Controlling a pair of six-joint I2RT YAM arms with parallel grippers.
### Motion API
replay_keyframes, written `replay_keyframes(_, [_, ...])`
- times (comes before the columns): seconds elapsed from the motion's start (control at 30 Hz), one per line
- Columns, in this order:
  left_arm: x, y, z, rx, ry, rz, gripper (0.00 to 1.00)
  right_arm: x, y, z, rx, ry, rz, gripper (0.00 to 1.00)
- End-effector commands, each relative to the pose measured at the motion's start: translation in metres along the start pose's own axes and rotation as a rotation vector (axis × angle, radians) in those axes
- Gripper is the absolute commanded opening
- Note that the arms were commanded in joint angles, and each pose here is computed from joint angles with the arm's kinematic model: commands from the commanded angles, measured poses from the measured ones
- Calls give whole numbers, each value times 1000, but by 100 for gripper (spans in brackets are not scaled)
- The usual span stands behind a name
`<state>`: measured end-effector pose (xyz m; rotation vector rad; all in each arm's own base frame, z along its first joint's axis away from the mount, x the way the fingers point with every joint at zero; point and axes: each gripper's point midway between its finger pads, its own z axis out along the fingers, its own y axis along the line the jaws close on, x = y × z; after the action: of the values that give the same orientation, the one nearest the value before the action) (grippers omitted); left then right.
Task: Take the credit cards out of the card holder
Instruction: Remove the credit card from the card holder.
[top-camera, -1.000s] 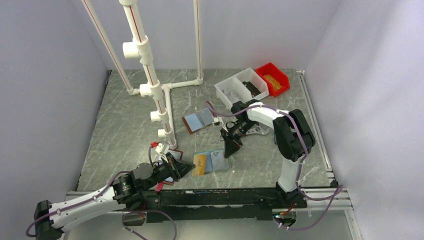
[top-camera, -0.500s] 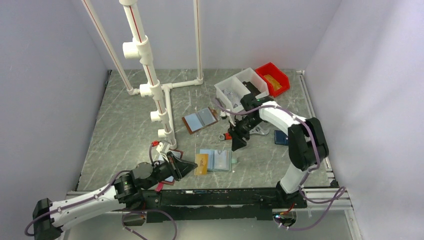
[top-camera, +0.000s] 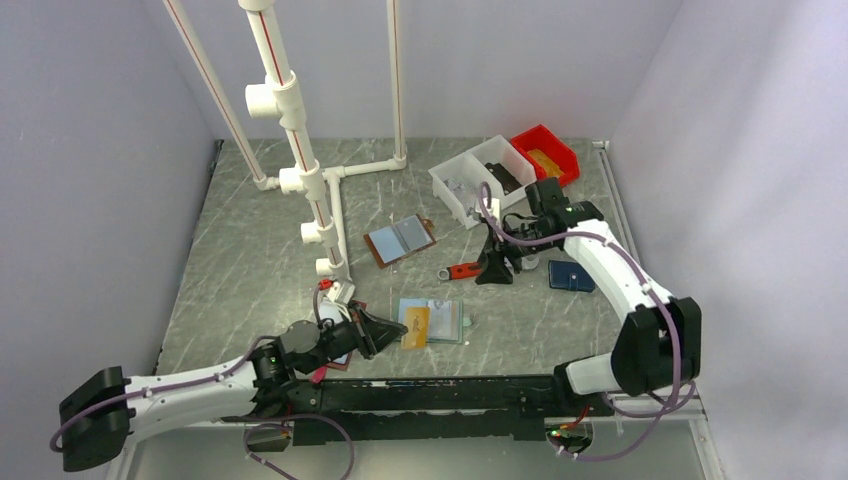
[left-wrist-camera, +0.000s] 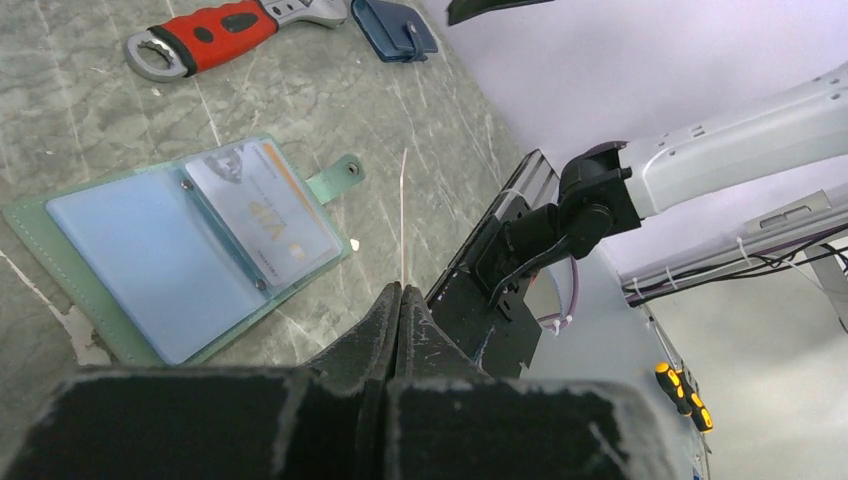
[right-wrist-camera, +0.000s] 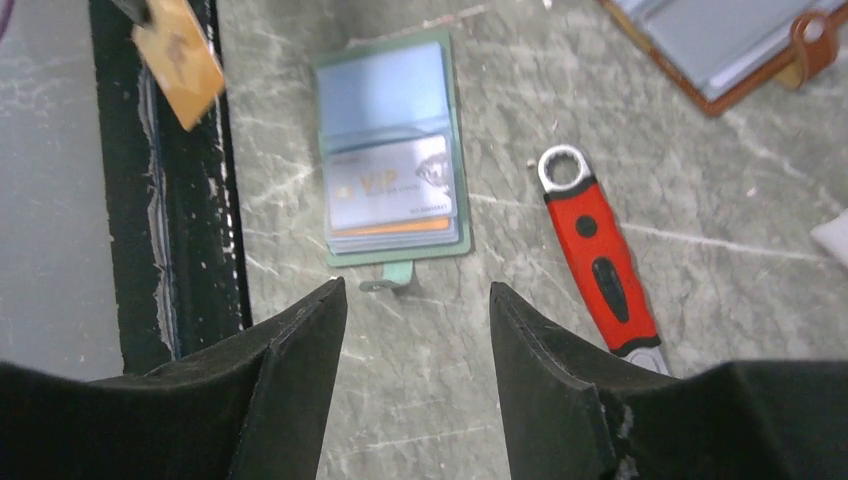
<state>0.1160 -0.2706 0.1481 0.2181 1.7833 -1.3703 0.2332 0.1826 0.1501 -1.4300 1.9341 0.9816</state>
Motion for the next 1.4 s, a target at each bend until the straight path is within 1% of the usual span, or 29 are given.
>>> replay_keyframes(0.0, [-21, -30, 8, 114, -75, -11, 0, -33, 18, -14, -26, -174, -122, 58])
replay_keyframes(0.1, [-22, -32, 12, 119, -78, -5, 0, -34, 29, -17, -25, -220, -145, 62])
replay_keyframes(0.27, [-25, -34, 20, 126, -89, 1, 0, -36, 52, -23, -26, -345, -235, 84])
replay_keyframes(0.33, [-26, -36, 23, 129, -90, 2, 0, -40, 60, -27, -36, -390, -252, 91])
replay_keyframes(0.4, [-26, -37, 26, 130, -89, 2, 0, -41, 65, -27, -59, -422, -236, 94])
replay_keyframes(0.67, [-31, -45, 39, 143, -87, 18, 0, -46, 74, -22, -203, -500, -66, 94])
replay_keyframes(0.8, [-33, -49, 46, 156, -93, 31, 0, -43, 73, -17, -242, -506, 3, 94])
replay_keyframes(0.93, [-35, -54, 52, 169, -96, 41, 0, -39, 70, -8, -268, -476, 62, 93])
replay_keyframes(1.07, [-35, -56, 56, 175, -95, 51, 0, -32, 69, 7, -295, -416, 103, 92])
replay_keyframes(1.17, [-37, -56, 57, 176, -100, 54, 0, -26, 69, 18, -321, -366, 131, 87])
replay_keyframes(1.37, [-37, -57, 58, 179, -104, 61, 0, -25, 82, 28, -392, -336, 128, 78])
